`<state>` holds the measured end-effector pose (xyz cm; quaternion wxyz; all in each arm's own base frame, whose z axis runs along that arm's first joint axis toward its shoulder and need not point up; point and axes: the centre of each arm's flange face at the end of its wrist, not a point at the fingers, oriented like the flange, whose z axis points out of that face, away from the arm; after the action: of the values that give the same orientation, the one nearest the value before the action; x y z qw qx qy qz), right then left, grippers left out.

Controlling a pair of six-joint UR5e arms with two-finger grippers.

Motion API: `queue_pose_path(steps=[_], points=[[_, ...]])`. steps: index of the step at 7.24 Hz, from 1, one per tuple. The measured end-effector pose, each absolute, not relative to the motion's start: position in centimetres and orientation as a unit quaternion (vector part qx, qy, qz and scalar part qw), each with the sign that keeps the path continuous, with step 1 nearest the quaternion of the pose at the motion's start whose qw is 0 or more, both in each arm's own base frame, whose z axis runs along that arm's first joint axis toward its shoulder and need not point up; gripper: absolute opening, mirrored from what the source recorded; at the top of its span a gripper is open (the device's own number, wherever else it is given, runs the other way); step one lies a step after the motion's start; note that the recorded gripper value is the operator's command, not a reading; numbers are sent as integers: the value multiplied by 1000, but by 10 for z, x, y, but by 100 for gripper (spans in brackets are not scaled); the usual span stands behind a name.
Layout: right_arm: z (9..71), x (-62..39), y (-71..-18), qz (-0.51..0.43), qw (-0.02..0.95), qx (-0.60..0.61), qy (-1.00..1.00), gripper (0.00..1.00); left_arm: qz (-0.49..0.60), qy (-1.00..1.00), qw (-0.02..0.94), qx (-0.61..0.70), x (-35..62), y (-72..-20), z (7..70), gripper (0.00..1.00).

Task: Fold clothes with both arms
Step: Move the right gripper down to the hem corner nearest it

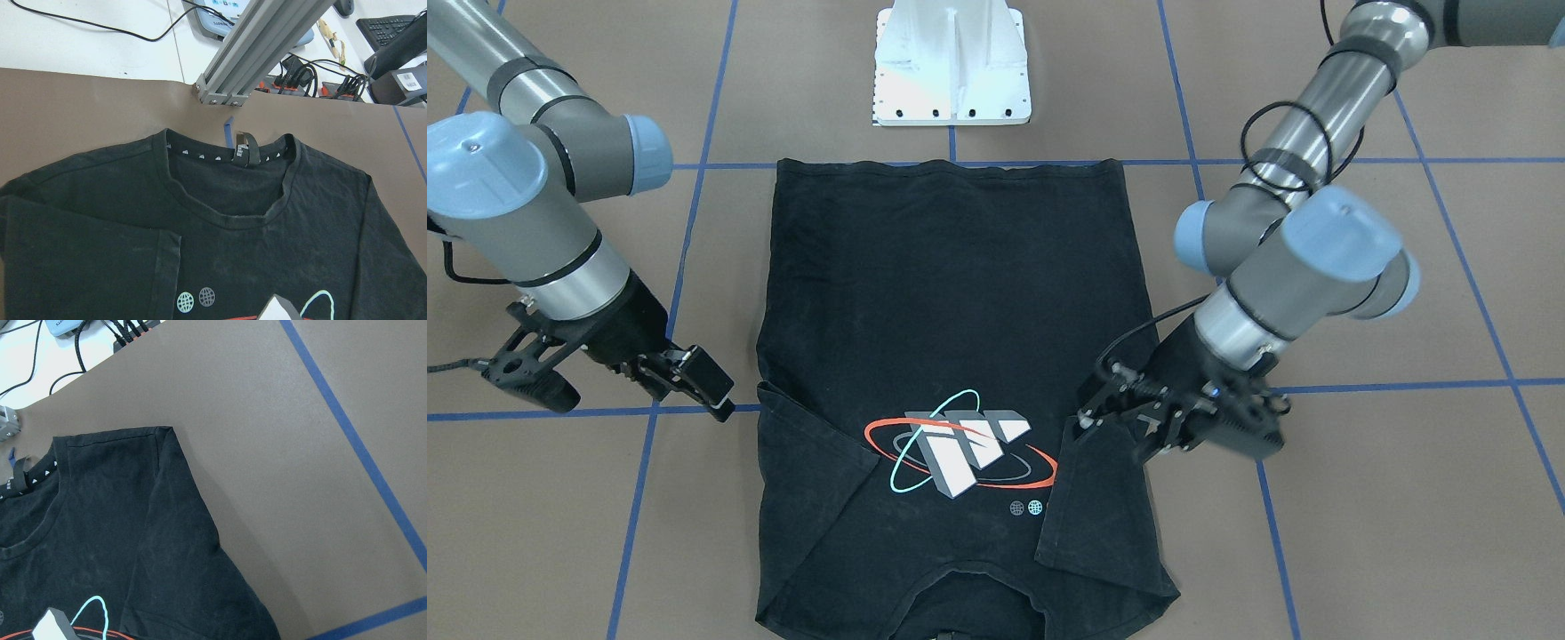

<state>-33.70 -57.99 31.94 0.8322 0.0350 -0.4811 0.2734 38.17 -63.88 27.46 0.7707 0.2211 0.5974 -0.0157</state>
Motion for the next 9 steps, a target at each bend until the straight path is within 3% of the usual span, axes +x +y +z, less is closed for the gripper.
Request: queue_pose_path(steps=[2,5,9], points=[[302,-362,-499,337,828,-7,-447,98,-16,598,772,214,348,-592,277,84],[295,-417,-370,428,820,-62,-374,94,-33,606,772,191,339,-574,262,84],[326,-427,-272,479,786,-142,-364,90,-46,604,769,204,338,-573,256,86]])
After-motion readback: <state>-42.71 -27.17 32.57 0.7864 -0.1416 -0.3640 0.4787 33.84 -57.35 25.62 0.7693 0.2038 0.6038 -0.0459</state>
